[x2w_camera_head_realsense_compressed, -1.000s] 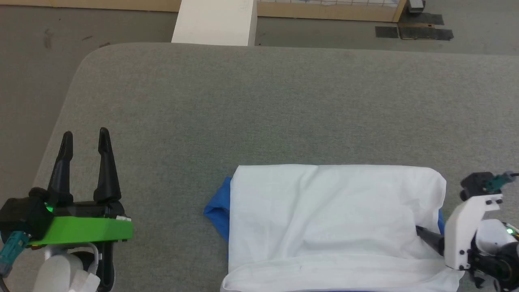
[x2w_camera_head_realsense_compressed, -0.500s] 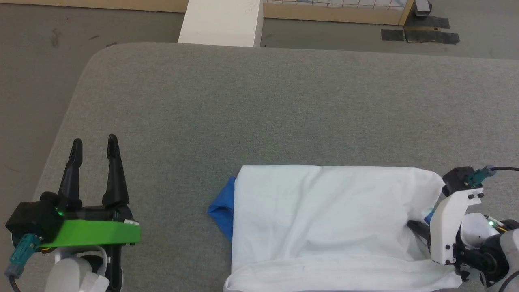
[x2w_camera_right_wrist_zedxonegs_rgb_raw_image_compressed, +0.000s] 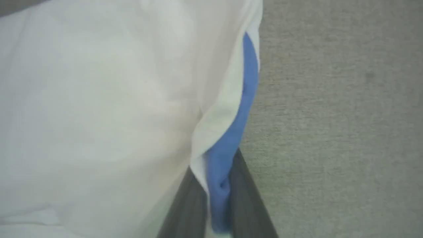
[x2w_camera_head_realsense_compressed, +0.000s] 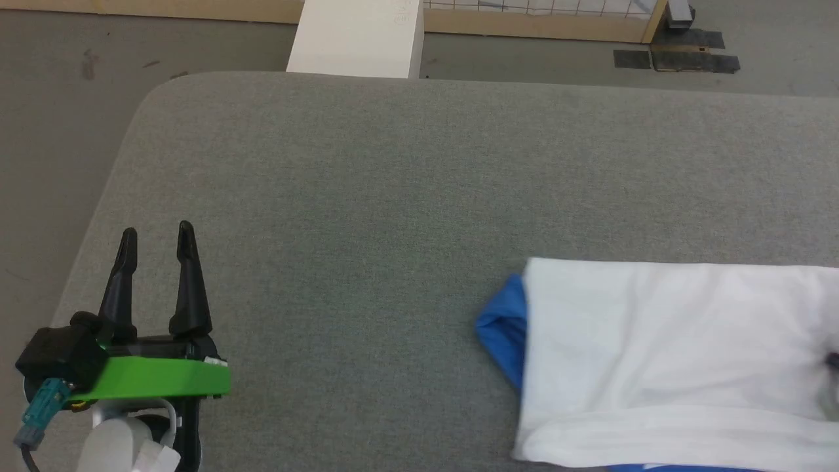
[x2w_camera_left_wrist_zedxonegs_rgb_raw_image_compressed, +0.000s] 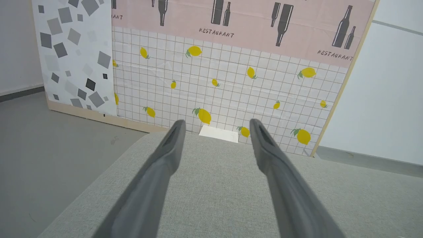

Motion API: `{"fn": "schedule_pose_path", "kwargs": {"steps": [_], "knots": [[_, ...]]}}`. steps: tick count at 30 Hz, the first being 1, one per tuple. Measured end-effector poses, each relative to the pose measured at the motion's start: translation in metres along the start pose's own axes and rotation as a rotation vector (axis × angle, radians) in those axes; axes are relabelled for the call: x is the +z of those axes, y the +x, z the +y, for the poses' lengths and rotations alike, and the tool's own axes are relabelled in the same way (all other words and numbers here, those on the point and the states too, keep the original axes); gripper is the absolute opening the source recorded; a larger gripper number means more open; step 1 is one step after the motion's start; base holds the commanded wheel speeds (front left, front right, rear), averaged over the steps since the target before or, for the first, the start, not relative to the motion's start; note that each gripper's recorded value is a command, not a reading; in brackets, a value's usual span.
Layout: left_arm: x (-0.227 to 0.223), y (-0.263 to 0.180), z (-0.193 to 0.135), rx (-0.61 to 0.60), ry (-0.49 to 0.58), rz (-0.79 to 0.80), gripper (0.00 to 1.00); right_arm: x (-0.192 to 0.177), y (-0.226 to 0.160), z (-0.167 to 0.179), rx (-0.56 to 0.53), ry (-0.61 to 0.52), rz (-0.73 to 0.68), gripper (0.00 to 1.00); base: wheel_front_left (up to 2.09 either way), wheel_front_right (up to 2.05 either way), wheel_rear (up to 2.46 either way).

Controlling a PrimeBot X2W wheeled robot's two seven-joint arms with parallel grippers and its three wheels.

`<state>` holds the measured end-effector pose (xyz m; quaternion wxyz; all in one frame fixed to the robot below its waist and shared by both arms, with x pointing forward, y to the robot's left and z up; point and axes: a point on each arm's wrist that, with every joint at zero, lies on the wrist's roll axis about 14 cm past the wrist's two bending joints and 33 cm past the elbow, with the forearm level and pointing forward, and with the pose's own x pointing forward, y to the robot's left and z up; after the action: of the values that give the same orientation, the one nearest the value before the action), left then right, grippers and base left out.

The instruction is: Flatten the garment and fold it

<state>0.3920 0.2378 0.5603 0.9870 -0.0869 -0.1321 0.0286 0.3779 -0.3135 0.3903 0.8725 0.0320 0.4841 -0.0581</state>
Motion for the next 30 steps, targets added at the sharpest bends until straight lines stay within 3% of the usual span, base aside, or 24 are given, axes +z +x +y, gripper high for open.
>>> {"fn": "schedule_pose_path", "kwargs": {"steps": [3, 10, 18, 30], "knots": [[-0.002, 0.0, -0.002, -0.004, -0.003, 0.006, 1.0, 0.0, -0.006, -0.019, -0.079, 0.01, 0.001, 0.0, 0.0, 0.0, 0.0], [0.003, 0.001, -0.005, -0.014, -0.01, -0.009, 1.0, 0.015, -0.031, 0.013, -0.057, -0.182, 0.039, 0.0, 0.0, 0.0, 0.0], [0.009, -0.002, -0.011, -0.025, -0.023, -0.027, 1.0, 0.025, -0.068, 0.077, 0.109, -0.309, 0.002, 0.0, 0.0, 0.0, 0.0], [0.01, -0.011, -0.002, 0.003, -0.015, -0.02, 1.0, 0.001, -0.053, 0.198, 0.385, -0.488, 0.039, 0.0, 0.0, 0.0, 0.0]]}}
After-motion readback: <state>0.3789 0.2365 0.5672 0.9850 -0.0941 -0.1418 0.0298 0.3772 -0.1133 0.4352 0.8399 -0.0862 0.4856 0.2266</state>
